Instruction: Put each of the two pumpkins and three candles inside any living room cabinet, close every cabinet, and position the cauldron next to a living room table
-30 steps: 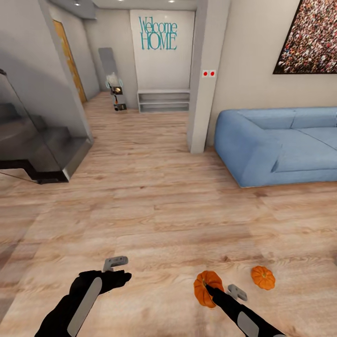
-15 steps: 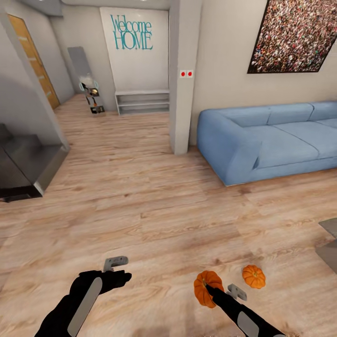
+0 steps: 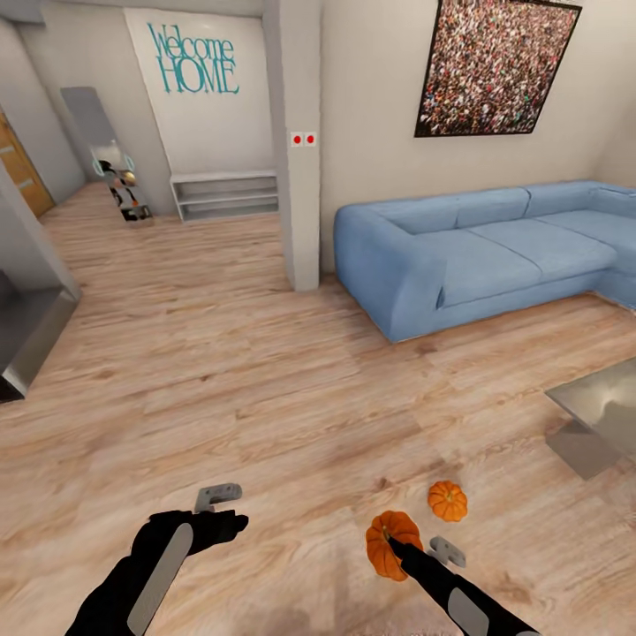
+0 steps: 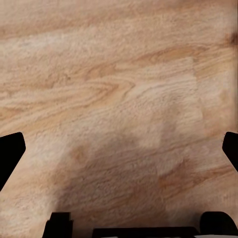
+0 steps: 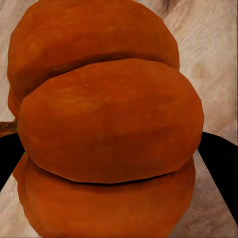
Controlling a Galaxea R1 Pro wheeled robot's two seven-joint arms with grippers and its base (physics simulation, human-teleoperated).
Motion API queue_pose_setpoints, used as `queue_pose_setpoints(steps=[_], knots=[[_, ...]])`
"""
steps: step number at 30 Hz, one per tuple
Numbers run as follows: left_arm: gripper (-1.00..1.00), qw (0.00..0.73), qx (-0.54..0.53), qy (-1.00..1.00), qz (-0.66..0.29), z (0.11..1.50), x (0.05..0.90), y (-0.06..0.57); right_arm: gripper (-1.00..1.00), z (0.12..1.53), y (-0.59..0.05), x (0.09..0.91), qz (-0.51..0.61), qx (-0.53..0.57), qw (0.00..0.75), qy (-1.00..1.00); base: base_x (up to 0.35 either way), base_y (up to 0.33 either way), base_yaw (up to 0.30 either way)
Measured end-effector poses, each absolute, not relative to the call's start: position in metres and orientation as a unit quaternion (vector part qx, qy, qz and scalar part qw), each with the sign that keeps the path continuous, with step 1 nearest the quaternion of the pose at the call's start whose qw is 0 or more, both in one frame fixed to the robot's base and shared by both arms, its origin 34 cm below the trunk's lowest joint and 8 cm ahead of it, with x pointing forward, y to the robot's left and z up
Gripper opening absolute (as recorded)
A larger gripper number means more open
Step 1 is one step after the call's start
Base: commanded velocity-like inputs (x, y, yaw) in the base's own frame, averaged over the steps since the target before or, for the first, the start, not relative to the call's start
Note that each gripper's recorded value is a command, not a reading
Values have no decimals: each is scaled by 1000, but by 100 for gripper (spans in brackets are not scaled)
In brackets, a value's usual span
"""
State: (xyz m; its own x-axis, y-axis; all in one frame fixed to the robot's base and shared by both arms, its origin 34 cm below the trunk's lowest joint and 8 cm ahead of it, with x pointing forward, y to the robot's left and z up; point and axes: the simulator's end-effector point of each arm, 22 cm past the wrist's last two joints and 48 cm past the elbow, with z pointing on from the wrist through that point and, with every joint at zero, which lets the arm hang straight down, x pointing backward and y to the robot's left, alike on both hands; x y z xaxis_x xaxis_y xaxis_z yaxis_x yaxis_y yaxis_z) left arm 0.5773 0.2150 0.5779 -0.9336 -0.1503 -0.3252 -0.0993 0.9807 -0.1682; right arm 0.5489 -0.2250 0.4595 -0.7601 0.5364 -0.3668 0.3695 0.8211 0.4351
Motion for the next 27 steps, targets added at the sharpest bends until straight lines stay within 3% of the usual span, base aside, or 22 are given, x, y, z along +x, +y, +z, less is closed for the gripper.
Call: queue_pose_setpoints(steps=[27], knots=[[100, 172, -64, 980, -75, 579, 578, 215, -100, 453, -227, 537, 165, 249, 233, 926, 0, 0, -279]])
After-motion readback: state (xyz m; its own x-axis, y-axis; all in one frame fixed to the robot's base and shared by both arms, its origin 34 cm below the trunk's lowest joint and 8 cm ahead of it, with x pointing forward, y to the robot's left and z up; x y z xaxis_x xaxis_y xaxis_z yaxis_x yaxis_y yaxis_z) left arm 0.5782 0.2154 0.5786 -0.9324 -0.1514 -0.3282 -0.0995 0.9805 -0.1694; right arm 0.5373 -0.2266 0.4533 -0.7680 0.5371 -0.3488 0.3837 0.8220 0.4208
